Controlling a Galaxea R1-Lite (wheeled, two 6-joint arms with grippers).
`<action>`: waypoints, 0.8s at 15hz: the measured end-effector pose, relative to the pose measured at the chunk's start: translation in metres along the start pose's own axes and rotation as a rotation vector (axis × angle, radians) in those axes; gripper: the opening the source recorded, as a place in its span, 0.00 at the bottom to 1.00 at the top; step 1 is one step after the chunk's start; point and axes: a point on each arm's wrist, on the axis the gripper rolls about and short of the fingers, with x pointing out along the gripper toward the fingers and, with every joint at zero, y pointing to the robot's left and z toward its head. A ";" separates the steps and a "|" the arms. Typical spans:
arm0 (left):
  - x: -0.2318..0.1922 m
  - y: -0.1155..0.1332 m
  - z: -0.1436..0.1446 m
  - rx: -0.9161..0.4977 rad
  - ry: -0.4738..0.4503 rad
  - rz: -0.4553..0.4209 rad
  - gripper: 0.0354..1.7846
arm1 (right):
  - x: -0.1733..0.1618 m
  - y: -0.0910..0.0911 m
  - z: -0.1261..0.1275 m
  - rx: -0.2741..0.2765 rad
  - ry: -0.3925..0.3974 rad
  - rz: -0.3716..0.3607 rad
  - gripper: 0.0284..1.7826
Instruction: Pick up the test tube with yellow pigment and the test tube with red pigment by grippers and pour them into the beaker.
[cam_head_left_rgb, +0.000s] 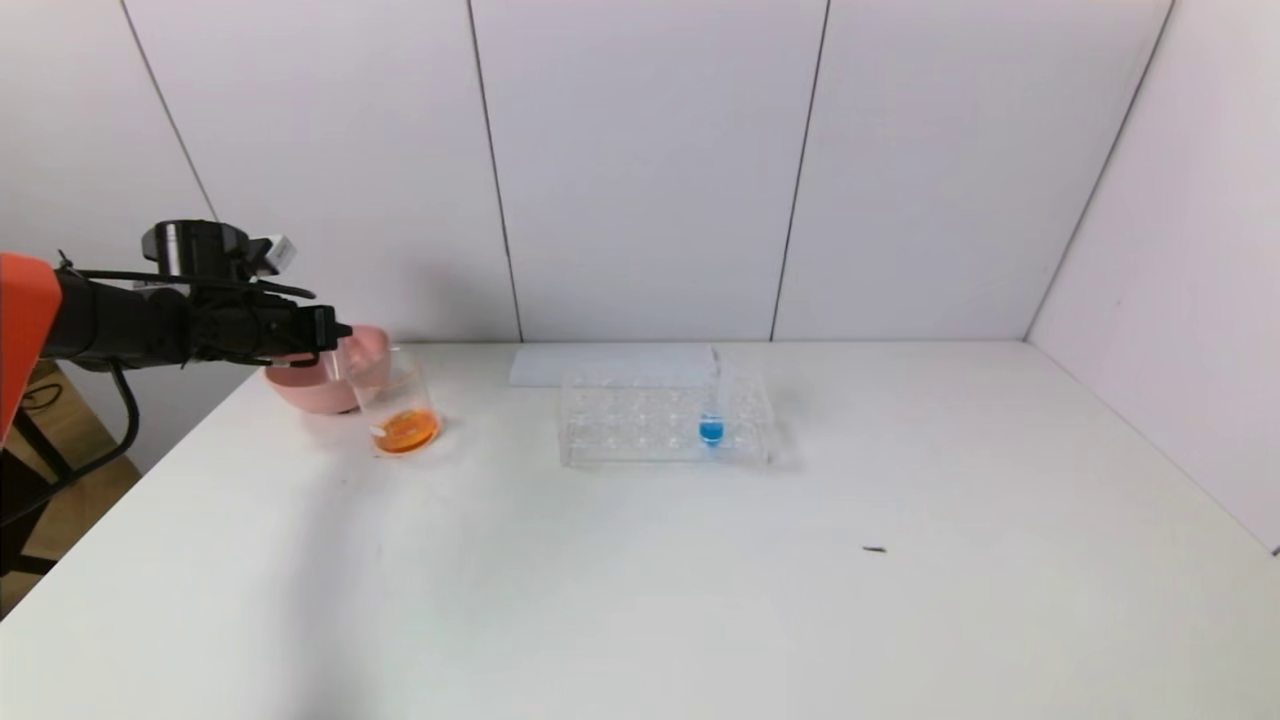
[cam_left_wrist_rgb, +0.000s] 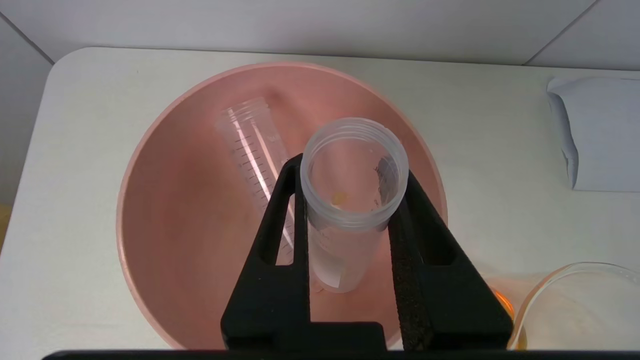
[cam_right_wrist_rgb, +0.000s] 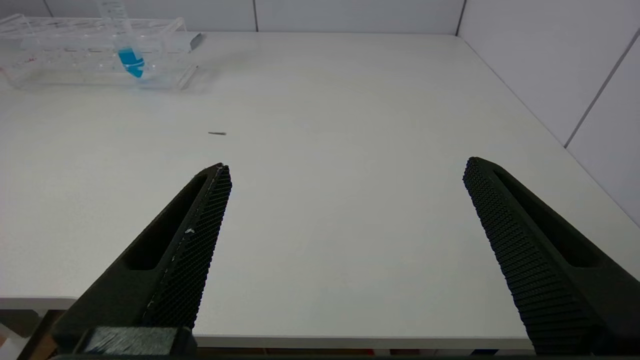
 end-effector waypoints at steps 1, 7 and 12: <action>0.000 0.000 0.000 0.000 0.001 -0.001 0.29 | 0.000 0.000 0.000 0.000 0.000 0.000 0.95; 0.001 0.000 0.000 0.000 0.000 -0.001 0.75 | 0.000 0.000 0.000 0.000 0.000 0.000 0.95; -0.005 -0.001 0.004 0.007 -0.012 0.000 0.99 | 0.000 0.000 0.000 0.000 0.000 0.000 0.95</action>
